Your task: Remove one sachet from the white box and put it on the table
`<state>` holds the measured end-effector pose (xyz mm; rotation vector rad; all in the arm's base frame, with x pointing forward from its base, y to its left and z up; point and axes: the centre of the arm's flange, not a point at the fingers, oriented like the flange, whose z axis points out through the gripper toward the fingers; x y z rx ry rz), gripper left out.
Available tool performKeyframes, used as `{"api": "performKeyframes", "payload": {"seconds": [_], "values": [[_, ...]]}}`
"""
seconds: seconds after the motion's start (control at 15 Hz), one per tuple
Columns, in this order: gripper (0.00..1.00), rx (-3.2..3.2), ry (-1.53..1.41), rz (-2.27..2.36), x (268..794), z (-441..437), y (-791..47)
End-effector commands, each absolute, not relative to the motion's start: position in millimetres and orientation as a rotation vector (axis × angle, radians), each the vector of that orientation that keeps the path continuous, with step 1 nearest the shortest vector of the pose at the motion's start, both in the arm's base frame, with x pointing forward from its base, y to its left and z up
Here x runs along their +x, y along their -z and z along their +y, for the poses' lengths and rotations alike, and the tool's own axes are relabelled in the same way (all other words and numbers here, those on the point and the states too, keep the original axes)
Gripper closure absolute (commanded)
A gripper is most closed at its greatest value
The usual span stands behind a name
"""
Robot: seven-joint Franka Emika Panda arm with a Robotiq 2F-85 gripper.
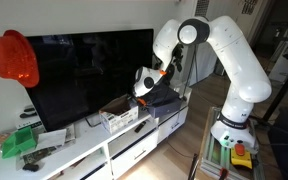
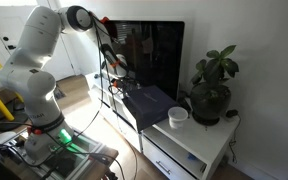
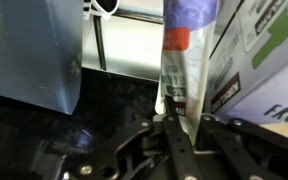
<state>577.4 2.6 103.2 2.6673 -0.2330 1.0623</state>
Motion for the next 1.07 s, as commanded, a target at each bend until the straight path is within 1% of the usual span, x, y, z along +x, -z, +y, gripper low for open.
{"api": "performKeyframes", "payload": {"seconds": [0.0, 0.6, 1.0], "values": [[0.97, 2.745, -0.995, -0.209, 591.8, 22.5, -101.2], [0.97, 2.808, -0.929, -0.358, 602.6, 46.0, -104.9], [0.97, 2.827, -0.816, -0.524, 610.5, 60.7, -108.4]]}}
